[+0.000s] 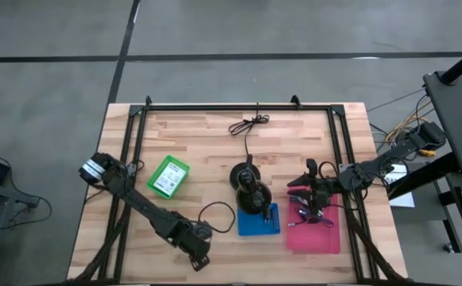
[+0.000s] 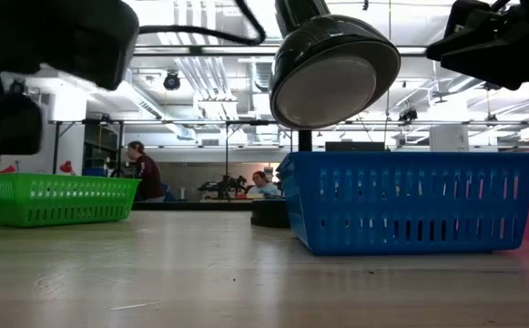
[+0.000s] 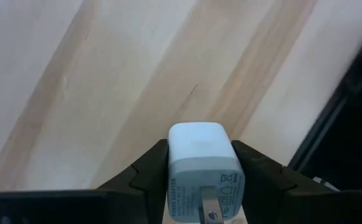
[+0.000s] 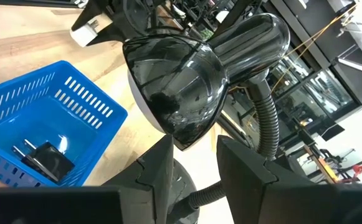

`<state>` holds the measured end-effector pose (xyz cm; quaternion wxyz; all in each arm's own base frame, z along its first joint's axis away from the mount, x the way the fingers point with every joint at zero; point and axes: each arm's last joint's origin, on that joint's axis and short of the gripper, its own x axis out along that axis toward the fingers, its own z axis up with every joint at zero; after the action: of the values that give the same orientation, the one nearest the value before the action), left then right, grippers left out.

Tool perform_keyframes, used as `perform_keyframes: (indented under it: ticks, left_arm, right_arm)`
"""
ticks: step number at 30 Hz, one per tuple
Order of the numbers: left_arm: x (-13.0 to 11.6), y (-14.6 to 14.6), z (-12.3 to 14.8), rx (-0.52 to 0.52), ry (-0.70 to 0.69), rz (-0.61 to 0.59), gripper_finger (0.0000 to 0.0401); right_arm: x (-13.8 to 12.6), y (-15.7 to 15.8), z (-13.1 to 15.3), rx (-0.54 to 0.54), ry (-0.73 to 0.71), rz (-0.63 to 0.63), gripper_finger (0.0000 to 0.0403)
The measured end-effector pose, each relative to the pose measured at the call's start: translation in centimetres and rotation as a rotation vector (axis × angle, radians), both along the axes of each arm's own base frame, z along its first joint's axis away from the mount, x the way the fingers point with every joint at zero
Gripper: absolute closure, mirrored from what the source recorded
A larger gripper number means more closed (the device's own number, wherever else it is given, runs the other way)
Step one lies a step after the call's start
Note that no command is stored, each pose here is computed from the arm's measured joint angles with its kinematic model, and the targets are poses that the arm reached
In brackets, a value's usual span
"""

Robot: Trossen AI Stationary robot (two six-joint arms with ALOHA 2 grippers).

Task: Pick and place items into bin
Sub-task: Put the white charger adapter into the blue bin

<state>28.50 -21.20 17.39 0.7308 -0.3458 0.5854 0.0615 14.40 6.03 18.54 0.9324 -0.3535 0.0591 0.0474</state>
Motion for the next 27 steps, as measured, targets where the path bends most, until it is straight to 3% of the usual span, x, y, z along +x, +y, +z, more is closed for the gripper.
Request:
perform_keyframes:
  ticks: [8,19,27]
  left_arm:
    - [2.8,1.0,1.5,0.02,-0.27,-0.018,0.0265]
    - [6.3,3.1,3.8,0.15,-0.635,-0.12,0.0265]
    - [7.1,3.7,2.9,0.329,-0.676,-0.101,0.0265]
  right_arm:
    - [0.0,0.0,0.0,0.002,0.0,0.0,0.0291]
    - [0.0,0.0,0.0,0.002,0.001,0.0,0.0291]
    - [0.0,0.0,0.0,0.001,0.002,0.0,0.0291]
